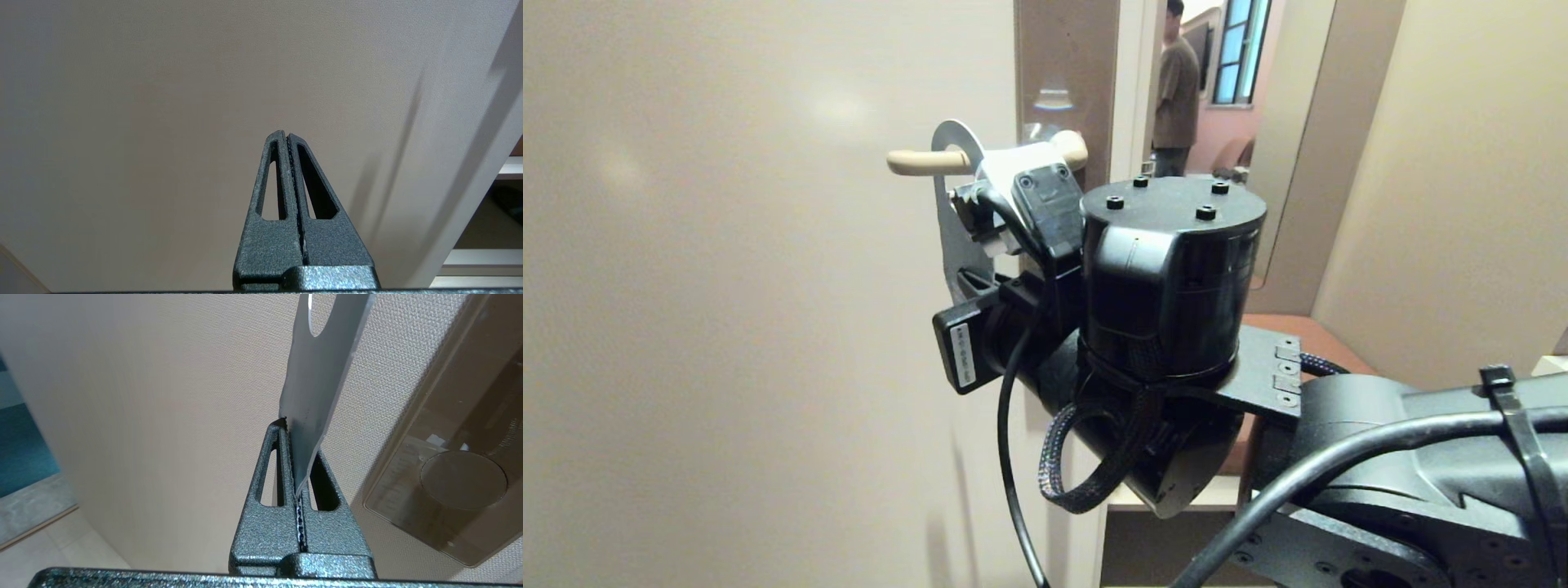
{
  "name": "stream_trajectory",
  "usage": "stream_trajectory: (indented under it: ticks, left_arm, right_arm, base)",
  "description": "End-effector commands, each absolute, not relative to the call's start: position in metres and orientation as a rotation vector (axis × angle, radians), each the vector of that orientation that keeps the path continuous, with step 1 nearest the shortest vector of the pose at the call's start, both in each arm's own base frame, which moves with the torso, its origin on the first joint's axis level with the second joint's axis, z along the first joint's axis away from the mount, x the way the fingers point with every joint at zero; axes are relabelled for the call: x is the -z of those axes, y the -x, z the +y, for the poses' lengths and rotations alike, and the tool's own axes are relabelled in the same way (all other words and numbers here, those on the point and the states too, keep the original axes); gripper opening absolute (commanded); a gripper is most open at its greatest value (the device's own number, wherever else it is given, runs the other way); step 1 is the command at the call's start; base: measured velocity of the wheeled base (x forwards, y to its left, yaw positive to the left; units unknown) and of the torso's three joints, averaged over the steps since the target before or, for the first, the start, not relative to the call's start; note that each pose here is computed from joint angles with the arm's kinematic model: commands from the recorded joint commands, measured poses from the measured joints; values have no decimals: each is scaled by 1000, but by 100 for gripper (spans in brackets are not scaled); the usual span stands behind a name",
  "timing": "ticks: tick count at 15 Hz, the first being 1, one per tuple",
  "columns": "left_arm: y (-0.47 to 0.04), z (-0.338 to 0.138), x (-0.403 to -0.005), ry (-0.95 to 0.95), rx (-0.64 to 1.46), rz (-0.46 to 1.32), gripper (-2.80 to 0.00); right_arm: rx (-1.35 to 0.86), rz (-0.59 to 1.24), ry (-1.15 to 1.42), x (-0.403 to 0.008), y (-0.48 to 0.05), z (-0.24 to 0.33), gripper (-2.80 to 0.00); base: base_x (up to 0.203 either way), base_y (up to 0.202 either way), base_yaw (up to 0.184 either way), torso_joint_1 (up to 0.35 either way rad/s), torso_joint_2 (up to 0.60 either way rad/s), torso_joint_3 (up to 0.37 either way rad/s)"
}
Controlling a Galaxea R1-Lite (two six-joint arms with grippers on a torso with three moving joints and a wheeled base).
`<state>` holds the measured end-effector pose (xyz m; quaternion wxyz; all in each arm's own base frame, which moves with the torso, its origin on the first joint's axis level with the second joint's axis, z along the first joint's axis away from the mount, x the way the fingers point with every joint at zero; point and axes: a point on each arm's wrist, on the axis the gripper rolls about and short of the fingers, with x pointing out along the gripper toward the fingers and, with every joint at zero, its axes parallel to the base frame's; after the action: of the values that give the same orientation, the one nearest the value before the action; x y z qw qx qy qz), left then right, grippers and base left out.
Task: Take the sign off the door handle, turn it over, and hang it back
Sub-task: Take down the sign
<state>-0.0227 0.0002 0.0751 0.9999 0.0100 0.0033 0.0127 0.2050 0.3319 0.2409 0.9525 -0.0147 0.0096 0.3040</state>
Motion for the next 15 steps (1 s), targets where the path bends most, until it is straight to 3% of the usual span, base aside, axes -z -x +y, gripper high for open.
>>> stream_trajectory:
  ticks: [1,15]
  left_arm:
    - [23,0,-75,-20,-26,6,-280]
    - [23,0,-75,-20,-28,6,-280]
  right_arm:
    - [-611,23,34,-236,-208,337,-280]
    - [-592,-1,1,-239,-219,356,-280]
  base:
    - [0,0,0,0,0,0]
    - [0,0,0,0,0,0]
